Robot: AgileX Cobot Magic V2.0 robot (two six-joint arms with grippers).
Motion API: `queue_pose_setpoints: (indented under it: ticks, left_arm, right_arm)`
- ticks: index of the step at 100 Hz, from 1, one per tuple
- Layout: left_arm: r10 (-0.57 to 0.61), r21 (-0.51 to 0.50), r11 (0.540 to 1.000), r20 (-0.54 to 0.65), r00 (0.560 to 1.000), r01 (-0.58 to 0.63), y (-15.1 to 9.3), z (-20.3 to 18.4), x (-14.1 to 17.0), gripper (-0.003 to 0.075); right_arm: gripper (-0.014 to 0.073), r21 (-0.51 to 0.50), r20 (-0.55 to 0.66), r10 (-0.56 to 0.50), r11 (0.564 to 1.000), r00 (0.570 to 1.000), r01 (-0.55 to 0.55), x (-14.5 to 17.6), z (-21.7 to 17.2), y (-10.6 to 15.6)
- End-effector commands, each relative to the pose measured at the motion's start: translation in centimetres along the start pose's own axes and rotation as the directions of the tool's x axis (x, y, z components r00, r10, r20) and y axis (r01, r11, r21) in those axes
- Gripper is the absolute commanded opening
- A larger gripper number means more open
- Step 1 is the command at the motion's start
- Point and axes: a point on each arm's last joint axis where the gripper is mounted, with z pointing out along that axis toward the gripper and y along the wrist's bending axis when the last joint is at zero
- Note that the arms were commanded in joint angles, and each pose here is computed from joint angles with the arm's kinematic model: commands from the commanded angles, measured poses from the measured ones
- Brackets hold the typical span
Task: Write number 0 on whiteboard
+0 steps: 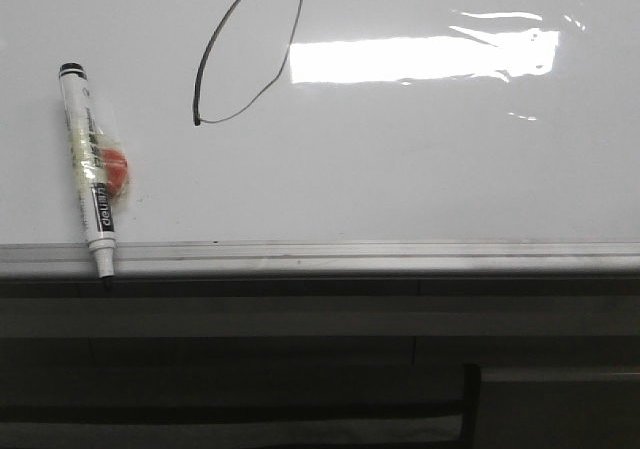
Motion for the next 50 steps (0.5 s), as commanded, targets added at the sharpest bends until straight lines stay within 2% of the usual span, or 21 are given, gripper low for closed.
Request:
queue_pose_setpoints:
  ticks: [1,8,25,50]
  left_arm:
    - [-0.005,0.007,1.000,0.050,0.999,0.005,-0.01,0.13,0.44,-0.0020]
    - [-0.005,0.007,1.000,0.050,0.999,0.005,-0.01,0.13,0.44,-0.0020]
    - [-0.005,0.007,1.000,0.050,0.999,0.005,-0.01,0.13,0.44,-0.0020]
    - [-0.005,0.007,1.000,0.050,0.999,0.005,-0.01,0.13,0.44,-0.0020]
  right_arm:
    - [-0.0069,0.101,0.050,0.021,0.995,0.999,-0.026,-0.10,-0.06,-0.55]
    - [-0.0069,0.150,0.034,0.037,0.988,0.999,-0.042,0.05,-0.08,-0.81]
    - [-0.0069,0.187,-0.055,0.025,0.982,0.998,-0.014,0.81,-0.12,-0.97]
    - [-0.0069,0.210,-0.047,0.061,0.976,0.997,-0.050,0.80,-0.15,-1.10]
